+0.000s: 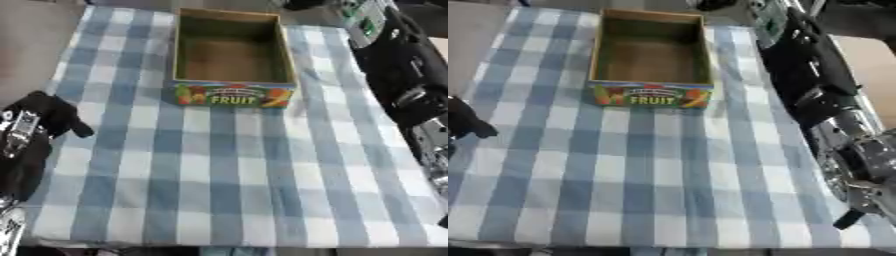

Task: Pick up objects on the table and place them in the box.

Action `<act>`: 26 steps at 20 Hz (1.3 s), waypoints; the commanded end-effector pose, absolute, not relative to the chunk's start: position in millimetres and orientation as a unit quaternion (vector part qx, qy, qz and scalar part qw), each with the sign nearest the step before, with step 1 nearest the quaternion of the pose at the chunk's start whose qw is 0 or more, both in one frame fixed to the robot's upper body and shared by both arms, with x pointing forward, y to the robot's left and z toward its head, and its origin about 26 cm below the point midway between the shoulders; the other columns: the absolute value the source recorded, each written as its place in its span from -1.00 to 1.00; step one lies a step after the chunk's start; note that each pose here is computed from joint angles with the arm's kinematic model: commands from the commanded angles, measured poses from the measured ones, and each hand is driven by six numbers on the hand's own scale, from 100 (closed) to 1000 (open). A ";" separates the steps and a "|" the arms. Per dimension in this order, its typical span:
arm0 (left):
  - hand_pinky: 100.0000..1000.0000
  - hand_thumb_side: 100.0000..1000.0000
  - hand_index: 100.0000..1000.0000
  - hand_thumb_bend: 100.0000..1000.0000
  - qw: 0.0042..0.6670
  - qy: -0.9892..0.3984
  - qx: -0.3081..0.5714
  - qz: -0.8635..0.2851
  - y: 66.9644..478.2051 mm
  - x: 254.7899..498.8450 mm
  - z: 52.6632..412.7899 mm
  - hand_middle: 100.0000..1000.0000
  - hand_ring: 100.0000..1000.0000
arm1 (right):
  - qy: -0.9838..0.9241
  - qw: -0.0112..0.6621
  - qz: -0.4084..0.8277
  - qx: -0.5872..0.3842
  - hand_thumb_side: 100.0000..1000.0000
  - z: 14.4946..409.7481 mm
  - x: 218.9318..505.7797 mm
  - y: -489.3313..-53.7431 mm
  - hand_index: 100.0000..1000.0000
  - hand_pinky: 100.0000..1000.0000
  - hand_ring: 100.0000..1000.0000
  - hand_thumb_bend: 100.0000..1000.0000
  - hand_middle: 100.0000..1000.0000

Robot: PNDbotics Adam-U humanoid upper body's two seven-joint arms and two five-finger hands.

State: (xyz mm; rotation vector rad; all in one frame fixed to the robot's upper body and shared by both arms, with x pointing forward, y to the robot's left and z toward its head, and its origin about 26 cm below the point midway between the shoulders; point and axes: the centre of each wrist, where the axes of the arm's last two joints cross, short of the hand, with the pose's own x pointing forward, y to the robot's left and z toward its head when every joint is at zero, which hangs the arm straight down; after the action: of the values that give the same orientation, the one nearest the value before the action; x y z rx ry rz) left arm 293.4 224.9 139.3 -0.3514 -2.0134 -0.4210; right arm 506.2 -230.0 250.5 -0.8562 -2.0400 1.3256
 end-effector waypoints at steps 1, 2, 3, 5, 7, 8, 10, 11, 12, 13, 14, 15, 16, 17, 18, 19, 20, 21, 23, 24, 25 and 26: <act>-0.07 0.28 0.01 -1.00 0.488 -0.840 -0.152 -0.180 222.5 292.5 148.3 -0.28 -0.28 | -0.749 0.259 0.517 -0.321 -0.74 256.7 508.3 -214.2 -0.80 -1.00 -1.00 -1.00 -0.98; -0.07 0.28 0.01 -1.00 0.488 -0.840 -0.152 -0.180 222.4 292.5 148.5 -0.28 -0.28 | -0.744 0.259 0.525 -0.320 -0.73 253.0 508.9 -210.8 -0.80 -1.00 -1.00 -1.00 -0.97; -0.07 0.28 0.01 -1.00 0.488 -0.840 -0.153 -0.180 222.3 292.5 148.7 -0.28 -0.28 | -0.739 0.259 0.533 -0.319 -0.72 249.6 509.5 -208.2 -0.80 -1.00 -1.00 -1.00 -0.96; -0.07 0.28 0.01 -1.00 0.487 -0.841 -0.154 -0.180 221.6 292.7 149.3 -0.28 -0.28 | -0.727 0.259 0.551 -0.318 -0.69 242.5 510.4 -203.8 -0.78 -1.00 -1.00 -1.00 -0.93; -0.07 0.28 0.01 -1.00 0.486 -0.841 -0.155 -0.180 220.9 293.0 149.9 -0.28 -0.28 | -0.708 0.260 0.573 -0.320 -0.64 236.5 511.2 -201.3 -0.76 -1.00 -0.95 -1.00 -0.89; -0.07 0.28 0.01 -1.00 0.486 -0.841 -0.155 -0.180 220.7 293.2 150.1 -0.28 -0.28 | -0.696 0.260 0.585 -0.324 -0.62 233.3 511.5 -200.9 -0.73 -1.00 -0.93 -1.00 -0.86; -0.07 0.28 0.01 -1.00 0.485 -0.841 -0.155 -0.180 220.7 293.3 150.3 -0.28 -0.28 | -0.675 0.262 0.605 -0.332 -0.57 227.9 512.2 -201.4 -0.68 -1.00 -0.86 -1.00 -0.80; -0.07 0.28 0.01 -1.00 0.485 -0.842 -0.155 -0.180 220.8 293.4 150.3 -0.28 -0.28 | -0.663 0.264 0.614 -0.336 -0.49 224.7 512.6 -202.3 -0.59 -0.95 -0.78 -1.00 -0.72; -0.07 0.28 0.01 -1.00 0.485 -0.842 -0.154 -0.180 220.9 293.4 150.3 -0.28 -0.28 | -0.650 0.266 0.626 -0.340 -0.45 221.7 513.0 -203.1 -0.54 -0.90 -0.73 -1.00 -0.67; -0.07 0.28 0.01 -1.00 0.485 -0.842 -0.154 -0.180 220.9 293.4 150.3 -0.28 -0.28 | -0.638 0.266 0.636 -0.344 -0.40 219.5 513.3 -203.6 -0.46 -0.82 -0.65 -1.00 -0.58; -0.07 0.28 0.01 -1.00 0.485 -0.842 -0.155 -0.179 220.8 293.4 150.2 -0.28 -0.28 | -0.625 0.268 0.646 -0.347 -0.36 216.9 513.6 -203.8 -0.43 -0.78 -0.60 -1.00 -0.55; -0.07 0.28 0.01 -1.00 0.486 -0.841 -0.155 -0.180 220.8 293.4 150.2 -0.28 -0.28 | -0.611 0.268 0.658 -0.349 -0.32 214.3 513.8 -203.8 -0.39 -0.74 -0.56 -1.00 -0.52; -0.07 0.28 0.01 -1.00 0.486 -0.841 -0.155 -0.179 220.7 293.5 150.2 -0.28 -0.28 | -0.596 0.271 0.671 -0.349 -0.28 210.1 514.1 -203.8 -0.32 -0.67 -0.49 -0.94 -0.45; -0.07 0.28 0.01 -1.00 0.486 -0.841 -0.155 -0.179 220.7 293.5 150.2 -0.28 -0.28 | -0.582 0.274 0.682 -0.347 -0.23 206.9 514.4 -203.8 -0.26 -0.59 -0.42 -0.85 -0.38; -0.07 0.28 0.01 -1.00 0.486 -0.841 -0.155 -0.179 220.6 293.6 150.2 -0.28 -0.28 | -0.563 0.280 0.697 -0.344 -0.12 202.1 514.6 -203.8 -0.15 -0.46 -0.30 -0.63 -0.26; -0.07 0.28 0.01 -1.00 0.486 -0.841 -0.155 -0.179 220.5 293.6 150.2 -0.28 -0.28 | -0.545 0.284 0.712 -0.340 -0.06 198.5 514.8 -203.6 -0.09 -0.38 -0.24 -0.46 -0.20; -0.07 0.28 0.01 -1.00 0.486 -0.841 -0.155 -0.179 220.5 293.6 150.1 -0.28 -0.28 | -0.529 0.289 0.724 -0.336 0.00 195.6 514.9 -203.7 0.02 -0.25 -0.14 -0.21 -0.10; -0.07 0.28 0.01 -1.00 0.486 -0.841 -0.155 -0.179 220.6 293.6 150.0 -0.28 -0.28 | -0.517 0.292 0.733 -0.333 -0.04 194.3 515.0 -203.7 0.16 -0.15 -0.04 -0.23 0.01; -0.07 0.28 0.01 -1.00 0.487 -0.841 -0.154 -0.178 221.0 293.5 149.6 -0.28 -0.28 | -0.507 0.294 0.740 -0.330 -0.14 194.2 514.8 -204.5 0.38 0.10 0.19 -0.24 0.25; -0.07 0.28 0.01 -1.00 0.487 -0.841 -0.154 -0.178 221.1 293.5 149.4 -0.28 -0.28 | -0.507 0.295 0.740 -0.329 -0.22 194.6 514.7 -205.3 0.50 0.23 0.32 -0.24 0.39; -0.07 0.28 0.01 -1.00 0.487 -0.841 -0.154 -0.177 221.2 293.5 149.2 -0.28 -0.28 | -0.510 0.296 0.738 -0.327 -0.26 195.4 514.5 -206.8 0.54 0.27 0.38 -0.24 0.44; -0.07 0.28 0.01 -1.00 0.488 -0.841 -0.154 -0.177 221.2 293.5 149.0 -0.28 -0.28 | -0.517 0.297 0.734 -0.326 -0.43 197.3 514.3 -208.5 0.65 0.43 0.52 -0.26 0.58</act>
State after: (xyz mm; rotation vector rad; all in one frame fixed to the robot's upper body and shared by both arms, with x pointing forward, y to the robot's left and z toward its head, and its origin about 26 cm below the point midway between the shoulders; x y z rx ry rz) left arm 294.3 221.2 141.3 -0.3691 -2.0186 -0.4222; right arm 512.8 -202.1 181.0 -0.8287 -1.3610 1.9616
